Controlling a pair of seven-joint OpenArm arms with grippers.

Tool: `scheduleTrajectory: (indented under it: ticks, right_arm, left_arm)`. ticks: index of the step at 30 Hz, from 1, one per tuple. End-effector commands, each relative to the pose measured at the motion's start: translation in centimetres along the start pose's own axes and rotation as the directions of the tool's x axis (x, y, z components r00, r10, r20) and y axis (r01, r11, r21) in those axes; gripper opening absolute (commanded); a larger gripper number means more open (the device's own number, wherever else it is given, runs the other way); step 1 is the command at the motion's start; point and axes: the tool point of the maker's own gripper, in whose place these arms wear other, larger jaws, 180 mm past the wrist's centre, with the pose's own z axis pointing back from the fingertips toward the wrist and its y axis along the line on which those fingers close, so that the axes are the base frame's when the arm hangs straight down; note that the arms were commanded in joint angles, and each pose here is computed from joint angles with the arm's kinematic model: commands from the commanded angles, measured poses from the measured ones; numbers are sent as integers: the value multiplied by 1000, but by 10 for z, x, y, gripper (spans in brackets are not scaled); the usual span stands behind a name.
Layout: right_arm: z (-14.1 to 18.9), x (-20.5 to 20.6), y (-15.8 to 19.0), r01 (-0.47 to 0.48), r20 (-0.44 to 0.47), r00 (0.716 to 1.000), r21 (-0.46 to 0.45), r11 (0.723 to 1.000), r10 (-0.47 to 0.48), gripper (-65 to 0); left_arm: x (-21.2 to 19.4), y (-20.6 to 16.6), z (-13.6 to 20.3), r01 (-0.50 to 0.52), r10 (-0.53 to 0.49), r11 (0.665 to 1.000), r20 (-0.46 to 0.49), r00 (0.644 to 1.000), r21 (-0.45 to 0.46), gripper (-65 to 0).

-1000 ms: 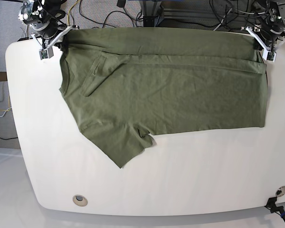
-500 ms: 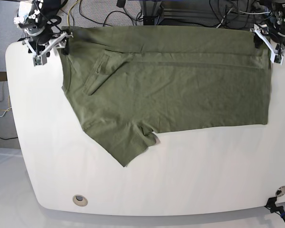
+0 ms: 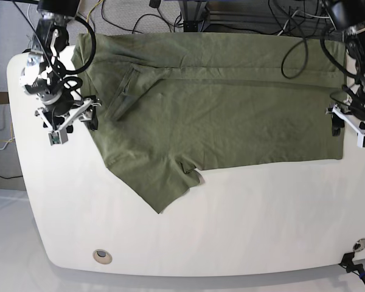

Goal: Fold the T-shirt properly
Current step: 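Move both grippers to the shirt's collar-side edge and grasp it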

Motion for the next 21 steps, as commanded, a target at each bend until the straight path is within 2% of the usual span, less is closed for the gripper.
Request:
scheduleTrajectory:
  ticks: [1, 6, 9, 14, 18, 21]
  right_arm:
    - [-8, 18, 0, -9, 34, 999, 13, 1000, 9, -228]
    - [-21, 16, 10, -9, 15, 1000, 46, 999, 8, -229]
    - [-21, 15, 12, -9, 12, 1000, 50, 999, 9, -229]
    - [-21, 14, 11, -7, 12, 1000, 47, 999, 6, -229]
    - [-19, 16, 9, -13, 16, 1000, 42, 999, 12, -229]
    - [-20, 22, 9, -15, 28, 1000, 41, 999, 14, -229]
  left_arm:
    - [26, 17, -14, -53, 52, 998, 53, 997, 19, -204]
    - [29, 36, -51, -165, 165, 986, 0, 986, 11, -204]
    - [34, 39, -71, -191, 190, 982, -40, 981, -9, -204]
    - [26, 24, -102, -203, 197, 977, -92, 976, -58, -204]
    - [11, 19, -110, -244, 232, 968, -146, 962, -67, -204]
    - [8, 17, -110, -246, 233, 967, -152, 961, -68, -208]
